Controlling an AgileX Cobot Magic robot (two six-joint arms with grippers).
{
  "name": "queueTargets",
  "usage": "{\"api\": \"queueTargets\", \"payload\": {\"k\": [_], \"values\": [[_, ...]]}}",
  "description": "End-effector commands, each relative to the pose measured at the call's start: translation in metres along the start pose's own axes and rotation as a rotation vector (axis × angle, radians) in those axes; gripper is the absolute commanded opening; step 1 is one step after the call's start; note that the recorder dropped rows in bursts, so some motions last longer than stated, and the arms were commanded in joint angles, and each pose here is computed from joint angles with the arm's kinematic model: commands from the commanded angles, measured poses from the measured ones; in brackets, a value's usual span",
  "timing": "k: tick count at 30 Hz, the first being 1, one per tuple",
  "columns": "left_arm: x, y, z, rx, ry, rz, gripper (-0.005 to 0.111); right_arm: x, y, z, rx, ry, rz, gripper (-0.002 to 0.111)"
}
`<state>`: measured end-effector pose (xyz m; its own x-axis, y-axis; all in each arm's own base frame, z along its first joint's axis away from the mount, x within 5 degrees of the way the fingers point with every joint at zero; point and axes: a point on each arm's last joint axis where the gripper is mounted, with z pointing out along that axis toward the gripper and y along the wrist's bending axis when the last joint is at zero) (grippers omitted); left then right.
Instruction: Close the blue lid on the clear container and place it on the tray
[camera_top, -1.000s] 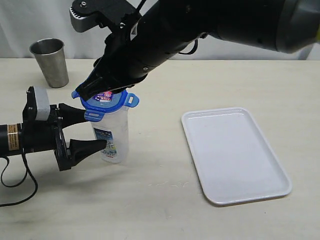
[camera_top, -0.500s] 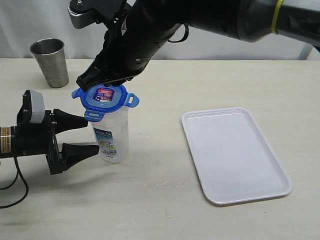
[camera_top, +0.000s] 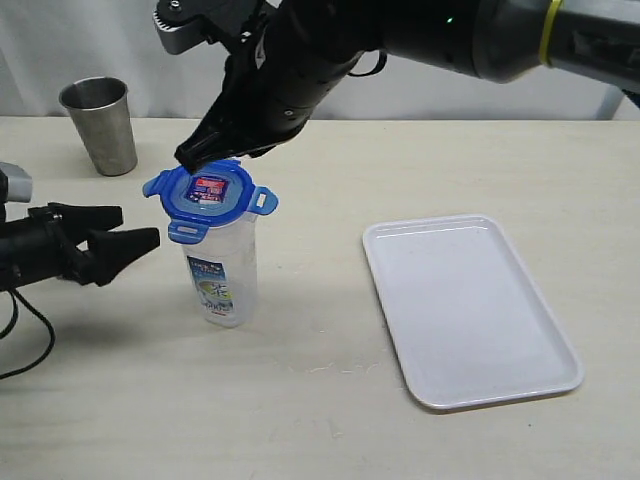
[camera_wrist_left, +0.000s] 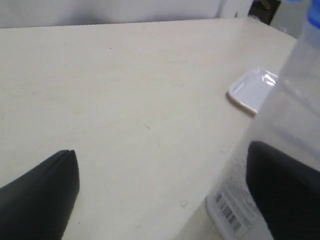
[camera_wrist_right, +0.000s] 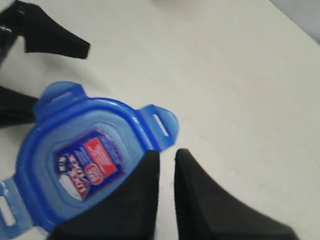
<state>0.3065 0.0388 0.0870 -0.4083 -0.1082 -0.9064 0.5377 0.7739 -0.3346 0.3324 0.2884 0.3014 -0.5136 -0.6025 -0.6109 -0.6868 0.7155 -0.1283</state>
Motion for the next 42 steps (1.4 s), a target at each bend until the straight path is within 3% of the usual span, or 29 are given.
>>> {"api": "queueTargets", "payload": {"k": [1,4,5,8,11,13,14,15,16,18,20,21,24,29,39,42], "values": [[-0.005,0.015,-0.014,-0.066,-0.064,-0.221,0.068,-0.003,-0.031,-0.042,0.072,-0.06,0.05,0.005],[-0.003,0.023,-0.026,-0.081,-0.068,-0.322,0.031,0.004,-0.049,-0.07,0.107,-0.109,0.086,0.005],[-0.003,0.025,-0.032,-0.085,-0.07,-0.384,0.0,0.015,-0.056,-0.078,0.118,-0.118,0.105,0.005],[-0.005,0.031,-0.037,-0.115,-0.111,-0.556,0.0,0.038,-0.064,-0.085,0.123,-0.141,0.146,0.005],[-0.025,0.03,-0.036,-0.062,-0.104,-0.542,0.0,0.071,-0.073,-0.085,0.057,-0.194,0.316,0.005],[-0.047,0.024,-0.032,-0.008,-0.09,-0.528,0.0,0.087,-0.071,-0.075,0.006,-0.186,0.342,0.005],[-0.077,0.013,-0.03,0.049,-0.079,-0.469,0.0,0.101,-0.067,-0.065,-0.052,-0.154,0.339,0.005],[-0.089,0.006,-0.029,0.079,-0.057,-0.441,0.0,0.106,-0.065,-0.06,-0.074,-0.138,0.34,0.005],[-0.114,-0.014,-0.026,0.103,0.015,-0.355,0.0,0.112,-0.062,-0.055,-0.111,-0.133,0.349,0.005],[-0.137,-0.045,-0.022,0.043,0.081,-0.196,0.0,0.11,-0.059,-0.055,-0.148,-0.163,0.354,0.005],[-0.146,-0.074,-0.019,0.06,0.146,-0.153,0.0,0.103,-0.052,-0.054,-0.172,-0.216,0.332,0.005],[-0.145,-0.086,-0.017,0.066,0.212,-0.172,0.0,0.098,-0.052,-0.05,-0.144,-0.257,0.332,0.005],[-0.138,-0.094,-0.009,0.061,0.258,-0.233,0.0,0.089,-0.062,-0.032,-0.094,-0.287,0.356,0.005],[-0.118,-0.086,-0.007,-0.052,0.293,-0.26,0.0,0.071,-0.06,0.012,-0.247,-0.136,0.351,0.005],[-0.107,-0.094,-0.01,0.002,0.319,-0.283,0.0,0.069,-0.051,0.014,-0.257,-0.134,0.308,0.005],[-0.102,-0.094,-0.015,-0.056,0.321,-0.279,0.0,0.069,-0.051,0.014,-0.255,-0.136,0.3,0.005]]}}
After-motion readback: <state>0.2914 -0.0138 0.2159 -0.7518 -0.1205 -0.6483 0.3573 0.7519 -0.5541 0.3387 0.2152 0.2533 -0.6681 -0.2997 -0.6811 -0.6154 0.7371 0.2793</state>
